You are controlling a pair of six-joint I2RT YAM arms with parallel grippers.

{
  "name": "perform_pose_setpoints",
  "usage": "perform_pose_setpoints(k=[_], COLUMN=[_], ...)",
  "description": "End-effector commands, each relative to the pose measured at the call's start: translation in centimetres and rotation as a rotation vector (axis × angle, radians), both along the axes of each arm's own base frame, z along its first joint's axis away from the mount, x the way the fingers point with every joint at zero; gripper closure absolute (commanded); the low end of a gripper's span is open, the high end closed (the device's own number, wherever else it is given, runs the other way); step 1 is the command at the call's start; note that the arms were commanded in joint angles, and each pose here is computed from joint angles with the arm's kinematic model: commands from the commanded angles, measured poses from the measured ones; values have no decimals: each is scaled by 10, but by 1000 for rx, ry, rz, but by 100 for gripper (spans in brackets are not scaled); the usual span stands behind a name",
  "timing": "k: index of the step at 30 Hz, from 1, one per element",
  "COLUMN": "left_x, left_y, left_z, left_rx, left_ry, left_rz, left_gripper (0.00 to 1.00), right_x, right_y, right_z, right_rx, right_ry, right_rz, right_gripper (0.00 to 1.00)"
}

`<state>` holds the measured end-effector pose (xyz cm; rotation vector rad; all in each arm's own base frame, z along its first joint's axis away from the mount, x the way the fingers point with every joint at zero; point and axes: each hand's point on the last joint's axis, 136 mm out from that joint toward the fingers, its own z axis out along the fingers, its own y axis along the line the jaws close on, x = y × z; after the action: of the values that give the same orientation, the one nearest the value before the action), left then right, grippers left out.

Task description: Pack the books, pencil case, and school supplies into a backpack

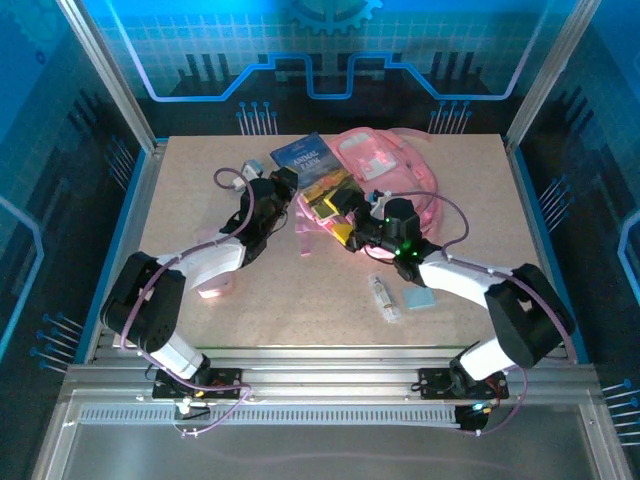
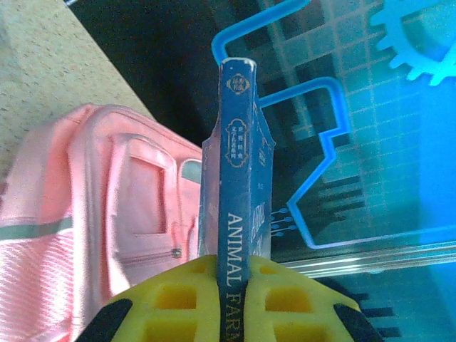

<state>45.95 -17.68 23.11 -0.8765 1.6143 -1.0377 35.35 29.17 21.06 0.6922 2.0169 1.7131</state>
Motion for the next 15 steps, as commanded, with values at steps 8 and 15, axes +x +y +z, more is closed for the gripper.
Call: perform_pose_setpoints(k=[8, 15], left_x=[-22, -24], left_y=[-1, -8], left_z=[43, 36], left_rx=[-232, -244], left_ry=[-123, -95], left_rz=[19, -13], left_gripper=[100, 100], right_x=[31, 41], right_y=[-8, -21], right_z=[32, 33], right_rx=[135, 120], right_ry=[-133, -165], right_rz=[-130, -163], right_gripper=[19, 86])
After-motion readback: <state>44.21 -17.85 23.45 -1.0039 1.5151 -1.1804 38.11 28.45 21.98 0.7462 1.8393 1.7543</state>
